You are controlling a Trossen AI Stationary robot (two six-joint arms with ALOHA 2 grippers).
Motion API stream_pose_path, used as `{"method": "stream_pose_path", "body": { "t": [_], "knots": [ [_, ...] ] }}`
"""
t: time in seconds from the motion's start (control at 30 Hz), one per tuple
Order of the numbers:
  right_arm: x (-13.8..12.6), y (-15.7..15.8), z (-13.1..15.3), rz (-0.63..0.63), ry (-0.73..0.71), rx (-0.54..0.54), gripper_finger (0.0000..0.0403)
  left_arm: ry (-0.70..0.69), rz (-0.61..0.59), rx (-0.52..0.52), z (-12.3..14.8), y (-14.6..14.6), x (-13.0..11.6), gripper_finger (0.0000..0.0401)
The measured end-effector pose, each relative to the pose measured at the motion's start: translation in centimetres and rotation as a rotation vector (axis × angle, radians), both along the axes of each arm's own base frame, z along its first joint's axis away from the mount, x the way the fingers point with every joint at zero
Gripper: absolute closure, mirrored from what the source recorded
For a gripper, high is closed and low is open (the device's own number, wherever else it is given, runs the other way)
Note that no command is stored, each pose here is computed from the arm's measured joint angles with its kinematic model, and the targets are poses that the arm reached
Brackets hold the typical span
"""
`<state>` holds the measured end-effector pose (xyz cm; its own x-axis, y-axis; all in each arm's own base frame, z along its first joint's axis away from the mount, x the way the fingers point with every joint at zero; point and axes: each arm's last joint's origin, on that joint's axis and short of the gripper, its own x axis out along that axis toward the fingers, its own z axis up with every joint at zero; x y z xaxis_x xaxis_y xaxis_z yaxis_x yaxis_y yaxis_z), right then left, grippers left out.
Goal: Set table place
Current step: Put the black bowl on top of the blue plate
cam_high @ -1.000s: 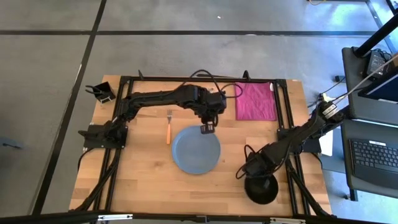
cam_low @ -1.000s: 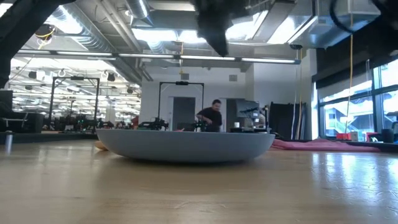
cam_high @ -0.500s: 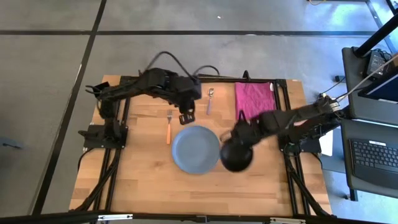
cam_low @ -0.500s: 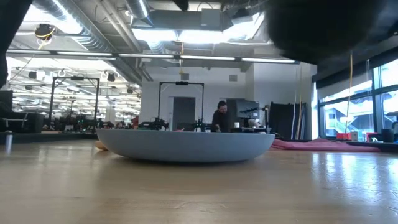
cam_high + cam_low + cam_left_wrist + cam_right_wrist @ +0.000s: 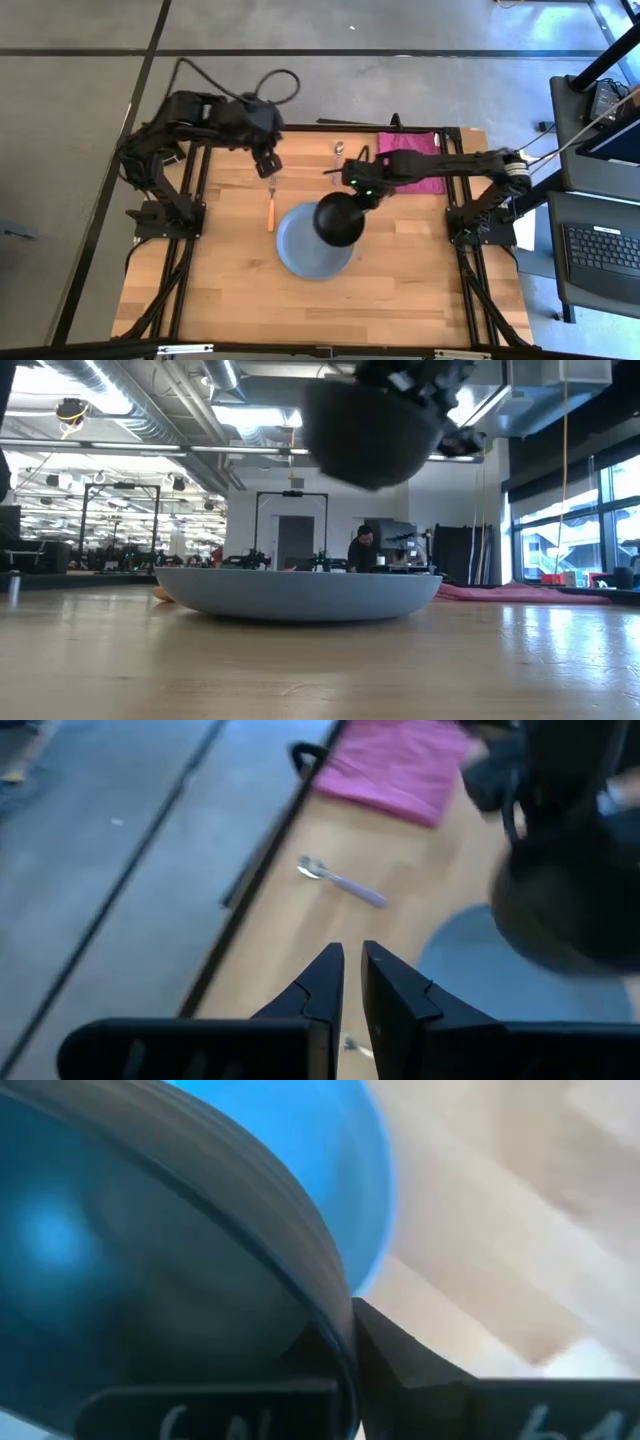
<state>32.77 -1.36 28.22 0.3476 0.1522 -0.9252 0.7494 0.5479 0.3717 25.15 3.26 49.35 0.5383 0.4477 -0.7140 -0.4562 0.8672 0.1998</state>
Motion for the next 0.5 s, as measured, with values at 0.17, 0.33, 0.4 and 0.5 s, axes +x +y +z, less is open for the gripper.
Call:
{"method": "stream_pose_path", "body": {
  "t": [0.17, 0.33, 0.4, 0.5],
  "knots": [
    [3.3, 0.1, -3.2, -0.001, -0.035, 0.088, 0.0391, -0.018, 0.030, 0.085, 1.0, 0.1, -1.7, 0.0368],
    [5.0, 0.1, -6.6, 0.020, 0.017, 0.135, 0.0390, -0.014, 0.029, 0.113, 1.2, 0.1, -2.0, 0.0368],
    [5.3, 0.4, -7.5, 0.050, 0.041, 0.142, 0.0390, -0.003, 0.014, 0.125, 1.2, 0.1, -2.1, 0.0368],
    [5.6, 0.7, -8.3, 0.081, 0.050, 0.121, 0.0394, 0.012, -0.010, 0.145, 1.2, 0.1, -2.1, 0.0368]
  ]
}}
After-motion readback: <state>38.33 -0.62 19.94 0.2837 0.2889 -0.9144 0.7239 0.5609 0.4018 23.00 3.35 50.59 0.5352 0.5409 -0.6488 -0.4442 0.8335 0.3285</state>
